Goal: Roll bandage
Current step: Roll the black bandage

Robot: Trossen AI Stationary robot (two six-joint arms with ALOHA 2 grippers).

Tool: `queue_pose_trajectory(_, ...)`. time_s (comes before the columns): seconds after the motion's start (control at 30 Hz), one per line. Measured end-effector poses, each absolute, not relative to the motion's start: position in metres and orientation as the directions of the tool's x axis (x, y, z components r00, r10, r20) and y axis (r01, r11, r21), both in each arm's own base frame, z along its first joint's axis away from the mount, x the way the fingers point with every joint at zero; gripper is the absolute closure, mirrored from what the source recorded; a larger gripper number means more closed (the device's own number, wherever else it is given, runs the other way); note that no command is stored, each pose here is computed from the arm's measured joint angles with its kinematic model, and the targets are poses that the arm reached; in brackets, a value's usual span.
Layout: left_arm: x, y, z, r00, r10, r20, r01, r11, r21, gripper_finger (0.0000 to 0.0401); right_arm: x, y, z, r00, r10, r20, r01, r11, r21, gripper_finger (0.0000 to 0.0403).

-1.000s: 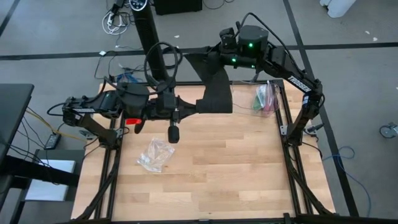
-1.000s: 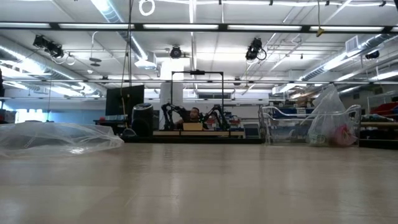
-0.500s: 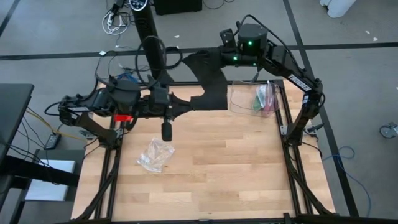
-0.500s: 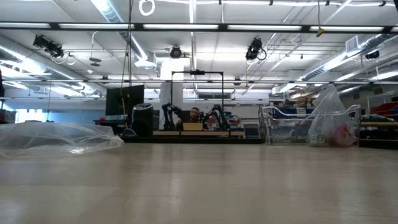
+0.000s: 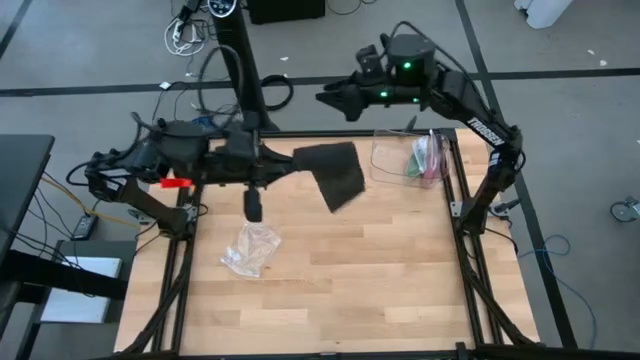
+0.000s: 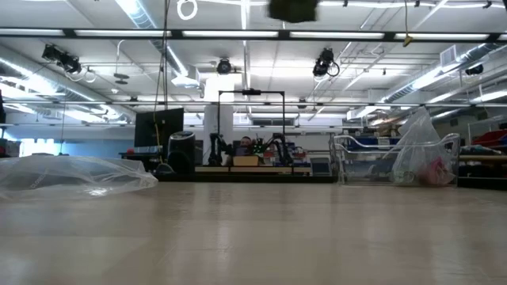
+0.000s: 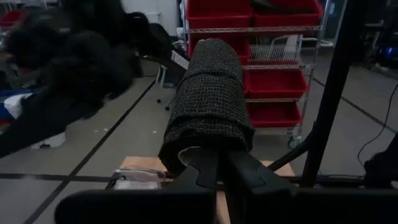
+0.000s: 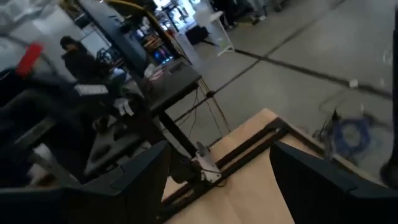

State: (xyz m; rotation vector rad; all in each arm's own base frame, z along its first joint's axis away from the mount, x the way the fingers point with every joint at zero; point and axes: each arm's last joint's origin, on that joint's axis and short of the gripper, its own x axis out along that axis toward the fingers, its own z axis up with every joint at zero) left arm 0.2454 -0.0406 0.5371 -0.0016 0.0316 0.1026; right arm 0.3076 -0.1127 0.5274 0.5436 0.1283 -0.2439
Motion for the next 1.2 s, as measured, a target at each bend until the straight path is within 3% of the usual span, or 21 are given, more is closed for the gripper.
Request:
queue_pose_trajectory(0.2, 0.219, -0.035, 0.563, 0.994, 0.105, 0.005, -0.104, 0.993, -0.060, 0.0389, 0.260, -0.107, 0.535, 0.924, -0.241, -0.297, 0.335, 0.884, 0.327, 0.0126)
queue_pose_trajectory(0.37, 0.203, -0.031, 0.579, 0.992, 0.115, 0.045, -0.110, 0.989, -0.102, 0.0389, 0.248, -0.082, 0.536, 0.931, -0.103, -0.350, 0.202, 0.944, 0.261, 0.0134)
queue_pose_trajectory(0.57, 0.189, -0.027, 0.594, 0.977, 0.182, 0.107, -0.167, 0.976, -0.138, 0.0389, 0.266, -0.044, 0.538, 0.951, -0.031, -0.307, 0.105, 0.967, 0.230, 0.0126)
queue_pose_trajectory(0.93, 0.180, -0.023, 0.600, 0.965, 0.238, 0.113, -0.221, 0.965, -0.143, 0.0389, 0.289, 0.000, 0.536, 0.960, -0.089, -0.264, 0.151, 0.963, 0.224, 0.0067)
queue_pose_trajectory(1.2, 0.180, -0.023, 0.600, 0.966, 0.233, 0.115, -0.216, 0.966, -0.142, 0.0389, 0.310, 0.013, 0.524, 0.936, -0.211, -0.284, 0.257, 0.957, 0.137, 0.0059)
